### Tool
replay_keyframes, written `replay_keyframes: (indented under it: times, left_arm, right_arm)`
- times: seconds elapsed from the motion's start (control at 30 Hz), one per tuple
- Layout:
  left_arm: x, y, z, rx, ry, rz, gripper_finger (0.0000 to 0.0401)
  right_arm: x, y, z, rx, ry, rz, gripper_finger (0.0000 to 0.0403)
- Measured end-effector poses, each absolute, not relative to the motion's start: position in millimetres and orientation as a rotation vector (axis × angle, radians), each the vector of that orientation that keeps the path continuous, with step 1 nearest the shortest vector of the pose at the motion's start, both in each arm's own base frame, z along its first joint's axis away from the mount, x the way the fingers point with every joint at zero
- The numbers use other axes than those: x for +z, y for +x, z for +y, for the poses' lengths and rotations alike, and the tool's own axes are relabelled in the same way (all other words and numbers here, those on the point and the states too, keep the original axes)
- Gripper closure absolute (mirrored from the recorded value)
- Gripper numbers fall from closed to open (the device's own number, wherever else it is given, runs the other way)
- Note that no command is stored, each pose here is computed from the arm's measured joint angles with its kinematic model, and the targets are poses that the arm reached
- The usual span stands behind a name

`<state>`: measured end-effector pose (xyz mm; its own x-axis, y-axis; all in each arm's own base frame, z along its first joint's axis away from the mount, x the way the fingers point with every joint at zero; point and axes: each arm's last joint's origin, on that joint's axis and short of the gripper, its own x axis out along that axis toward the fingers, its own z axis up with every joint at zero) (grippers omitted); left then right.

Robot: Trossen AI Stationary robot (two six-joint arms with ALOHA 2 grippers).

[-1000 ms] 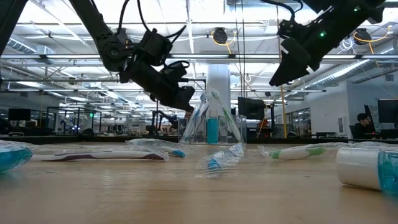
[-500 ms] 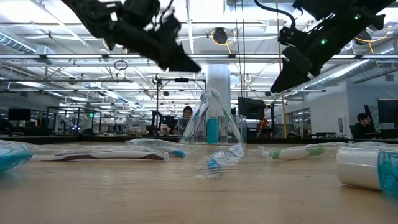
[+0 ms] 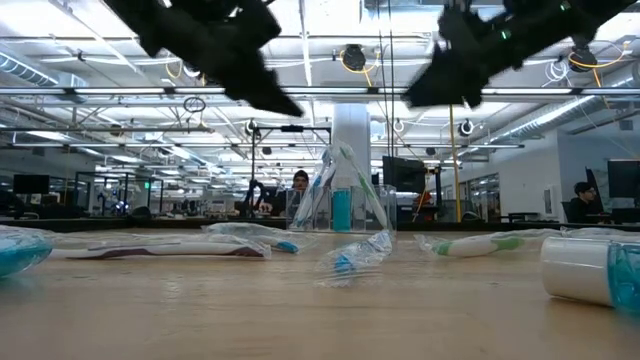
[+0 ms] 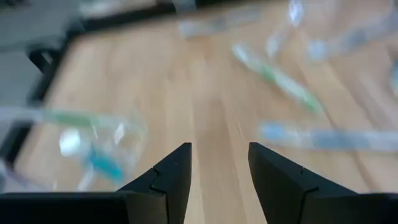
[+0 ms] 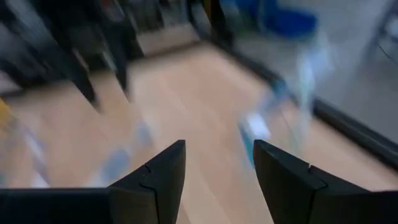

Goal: Pick & Place toothbrushing station
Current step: Put the right blue mouthwash into the transparent organizer

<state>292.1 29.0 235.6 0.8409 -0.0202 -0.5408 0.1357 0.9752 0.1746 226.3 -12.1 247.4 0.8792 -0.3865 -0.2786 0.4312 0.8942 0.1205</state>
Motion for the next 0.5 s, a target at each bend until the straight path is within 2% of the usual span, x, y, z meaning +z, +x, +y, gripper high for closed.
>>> replay_keyframes:
  times: [0.07,0.23,0.4,0.5]
  left_arm:
    - [243,278,27,-0.094,0.214,0.614,0.0235]
    - [271,234,22,-0.076,0.133,0.662,0.0235]
    - [296,198,15,-0.075,0.106,0.601,0.0235]
    - [306,186,11,-0.081,0.117,0.544,0.0235]
  right_arm:
    - [252,231,-9,-0.405,0.220,0.150,0.0220]
    - [226,243,4,-0.349,0.224,0.131,0.0220]
    - [222,261,13,-0.253,0.281,0.100,0.0220]
    - [234,274,22,-0.165,0.278,0.081,0.0220]
